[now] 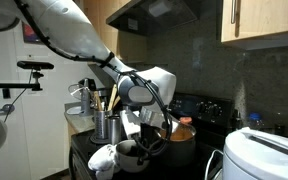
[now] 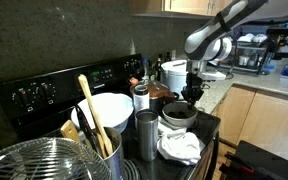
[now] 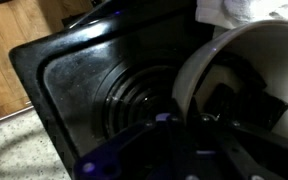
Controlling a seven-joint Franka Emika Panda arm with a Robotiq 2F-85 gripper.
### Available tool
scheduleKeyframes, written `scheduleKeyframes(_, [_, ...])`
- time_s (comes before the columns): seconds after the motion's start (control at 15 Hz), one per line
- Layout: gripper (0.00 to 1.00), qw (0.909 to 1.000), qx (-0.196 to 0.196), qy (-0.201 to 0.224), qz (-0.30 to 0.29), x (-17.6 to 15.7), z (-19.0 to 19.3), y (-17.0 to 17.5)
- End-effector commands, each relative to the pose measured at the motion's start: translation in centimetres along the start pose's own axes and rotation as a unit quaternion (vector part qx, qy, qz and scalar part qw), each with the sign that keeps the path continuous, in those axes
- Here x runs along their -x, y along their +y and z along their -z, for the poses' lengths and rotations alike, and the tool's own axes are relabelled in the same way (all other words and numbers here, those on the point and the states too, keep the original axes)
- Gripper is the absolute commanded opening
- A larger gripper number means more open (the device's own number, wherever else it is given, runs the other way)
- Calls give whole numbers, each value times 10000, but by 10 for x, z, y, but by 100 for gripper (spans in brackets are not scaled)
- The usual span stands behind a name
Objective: Pour the contents of the grey bowl into the big white bowl
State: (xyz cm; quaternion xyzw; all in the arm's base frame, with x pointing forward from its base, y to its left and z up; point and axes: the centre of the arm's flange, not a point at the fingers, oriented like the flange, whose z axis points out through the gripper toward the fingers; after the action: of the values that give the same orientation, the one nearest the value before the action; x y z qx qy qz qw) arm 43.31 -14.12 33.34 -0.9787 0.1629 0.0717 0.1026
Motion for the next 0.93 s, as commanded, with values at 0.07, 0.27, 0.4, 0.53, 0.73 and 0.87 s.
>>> scheduleKeyframes(0.07, [5,9995,-200,-78,249,13,20,-13])
scheduleKeyframes(0.27, [5,9986,-229,-225,426,20,15,-22])
scheduleKeyframes(0.4, [5,9976,-209,-325,573,27,15,-30])
scheduleKeyframes(0.53, [5,9967,-174,-422,668,34,16,-39])
scheduleKeyframes(0.73, [5,9954,-144,-530,782,45,23,-50])
scheduleKeyframes(0.87, [5,9944,-137,-596,865,53,29,-56])
